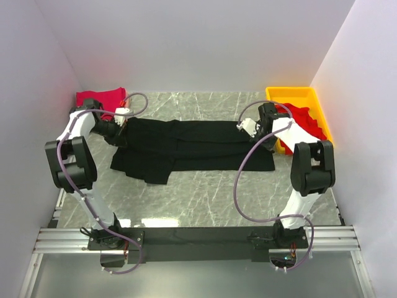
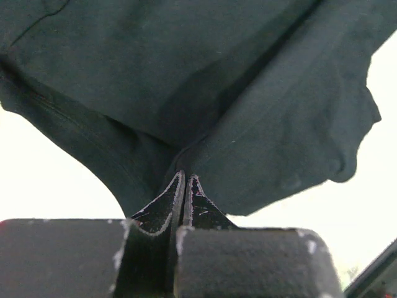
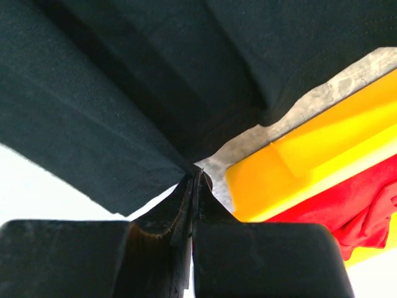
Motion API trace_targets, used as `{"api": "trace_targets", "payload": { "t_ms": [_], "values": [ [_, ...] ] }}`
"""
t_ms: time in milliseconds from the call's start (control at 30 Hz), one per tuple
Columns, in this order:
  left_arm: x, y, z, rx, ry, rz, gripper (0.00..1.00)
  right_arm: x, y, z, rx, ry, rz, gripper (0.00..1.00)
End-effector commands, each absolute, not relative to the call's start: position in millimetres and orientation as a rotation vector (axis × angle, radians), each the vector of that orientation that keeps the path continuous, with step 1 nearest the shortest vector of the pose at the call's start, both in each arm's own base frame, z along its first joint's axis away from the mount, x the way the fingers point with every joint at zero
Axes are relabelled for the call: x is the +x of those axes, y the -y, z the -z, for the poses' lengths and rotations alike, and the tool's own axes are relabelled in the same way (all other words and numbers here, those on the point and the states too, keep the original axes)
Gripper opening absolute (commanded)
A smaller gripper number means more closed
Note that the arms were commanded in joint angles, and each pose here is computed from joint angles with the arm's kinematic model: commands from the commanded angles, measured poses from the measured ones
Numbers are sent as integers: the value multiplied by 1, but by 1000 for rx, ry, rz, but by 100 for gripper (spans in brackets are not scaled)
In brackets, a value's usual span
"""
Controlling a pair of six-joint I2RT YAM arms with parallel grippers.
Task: Fold and stack the t-shirts
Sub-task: Fold the tshirt
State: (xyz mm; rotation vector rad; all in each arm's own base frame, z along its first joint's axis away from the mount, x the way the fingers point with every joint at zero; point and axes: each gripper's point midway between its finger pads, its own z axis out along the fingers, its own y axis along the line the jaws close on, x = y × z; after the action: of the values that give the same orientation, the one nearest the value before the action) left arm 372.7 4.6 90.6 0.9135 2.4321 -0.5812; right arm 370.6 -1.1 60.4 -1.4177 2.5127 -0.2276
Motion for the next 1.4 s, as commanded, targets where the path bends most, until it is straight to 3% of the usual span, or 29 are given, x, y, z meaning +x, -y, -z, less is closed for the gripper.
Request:
{"api": "trace_targets", "payload": {
  "t_ms": [0, 700, 767, 800, 833, 900, 967, 1167, 1367],
  "values": [
    [395, -11, -94, 859, -2421, 514, 1, 389, 13, -65, -1383, -2496, 326, 0],
    [438, -11, -53, 686, -2492, 388, 1, 411, 26, -38, -1325, -2529, 453, 0],
    [444, -14, -49, 656, -2503, 371, 2, 412, 29, -38, -1303, -2543, 500, 8],
    [449, -14, -54, 639, -2496, 377, 10, 413, 27, -41, -1292, -2540, 507, 13],
    [444, -13, -54, 635, -2519, 395, 17, 412, 26, -43, -1267, -2551, 507, 26],
    [441, -12, -64, 632, -2512, 399, 42, 410, 21, -57, -1238, -2552, 486, 35],
    [434, -16, -81, 620, -2494, 393, 47, 405, 14, -69, -1194, -2570, 433, 42],
    [408, -32, -108, 529, -2468, 348, 48, 379, -4, -100, -1069, -2613, 278, 40],
    [377, -37, -82, 472, -2556, 357, 41, 346, -10, -85, -1053, -2691, 179, 23]
  ]
}}
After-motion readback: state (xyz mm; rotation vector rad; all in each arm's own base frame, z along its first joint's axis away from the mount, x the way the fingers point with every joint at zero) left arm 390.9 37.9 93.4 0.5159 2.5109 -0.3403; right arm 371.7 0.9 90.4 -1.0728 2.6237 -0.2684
